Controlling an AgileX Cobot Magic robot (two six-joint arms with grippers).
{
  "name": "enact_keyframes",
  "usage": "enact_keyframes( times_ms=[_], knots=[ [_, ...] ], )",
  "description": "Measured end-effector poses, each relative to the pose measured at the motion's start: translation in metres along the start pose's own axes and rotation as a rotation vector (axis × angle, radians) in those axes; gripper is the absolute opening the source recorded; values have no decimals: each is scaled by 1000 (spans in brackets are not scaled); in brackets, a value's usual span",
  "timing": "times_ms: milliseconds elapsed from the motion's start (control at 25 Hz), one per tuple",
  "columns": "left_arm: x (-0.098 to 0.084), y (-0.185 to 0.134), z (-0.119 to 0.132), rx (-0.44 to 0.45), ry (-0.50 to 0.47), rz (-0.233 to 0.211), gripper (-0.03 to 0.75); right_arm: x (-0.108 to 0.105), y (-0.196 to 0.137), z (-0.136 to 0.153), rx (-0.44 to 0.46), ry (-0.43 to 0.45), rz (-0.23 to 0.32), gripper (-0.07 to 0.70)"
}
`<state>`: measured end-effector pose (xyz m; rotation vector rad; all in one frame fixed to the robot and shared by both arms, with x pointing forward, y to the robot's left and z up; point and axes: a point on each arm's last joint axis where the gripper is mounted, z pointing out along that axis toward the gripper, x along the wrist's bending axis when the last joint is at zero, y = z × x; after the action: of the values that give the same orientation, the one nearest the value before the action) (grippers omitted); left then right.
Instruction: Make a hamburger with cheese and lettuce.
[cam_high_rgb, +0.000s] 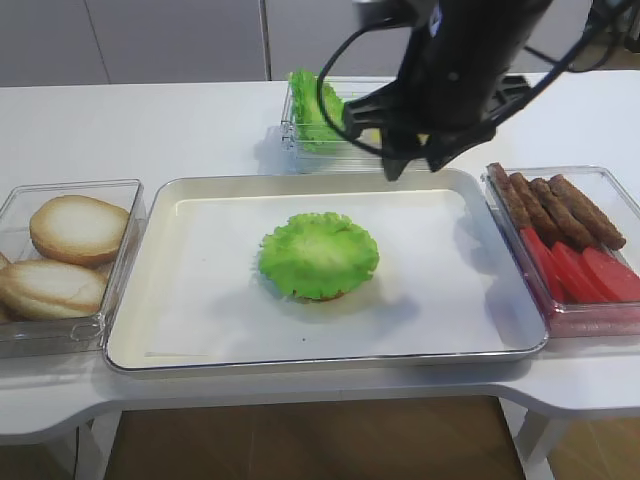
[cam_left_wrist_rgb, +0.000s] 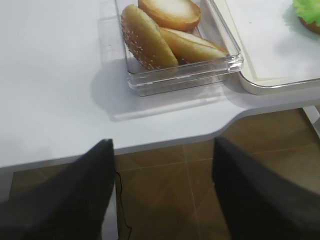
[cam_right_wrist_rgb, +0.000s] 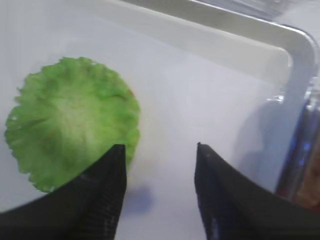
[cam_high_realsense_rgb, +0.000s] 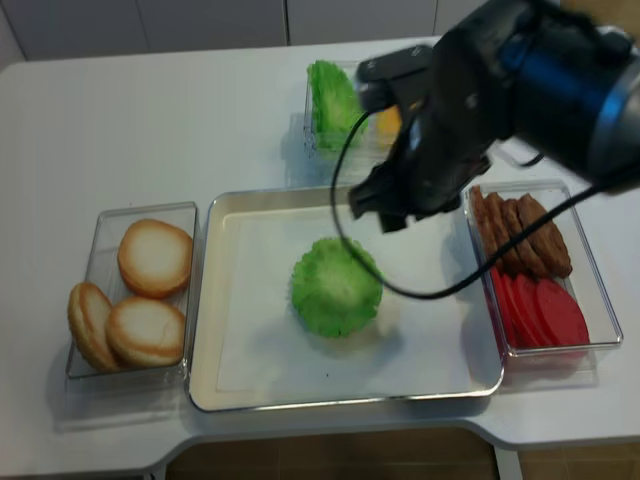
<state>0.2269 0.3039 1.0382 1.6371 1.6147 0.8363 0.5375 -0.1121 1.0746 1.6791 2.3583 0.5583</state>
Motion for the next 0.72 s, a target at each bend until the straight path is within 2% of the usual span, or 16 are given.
enact_keyframes(
  times_ms=[440, 600, 720],
  knots=[
    [0, 0, 0, 0, 0, 0, 459, -72, -8, -50, -19, -34, 124, 336],
    [0, 0, 0, 0, 0, 0, 459, -102, -31, -51, 13, -68, 201, 336],
    [0, 0, 0, 0, 0, 0, 459, -121, -60, -55, 35, -88, 256, 335]
  ],
)
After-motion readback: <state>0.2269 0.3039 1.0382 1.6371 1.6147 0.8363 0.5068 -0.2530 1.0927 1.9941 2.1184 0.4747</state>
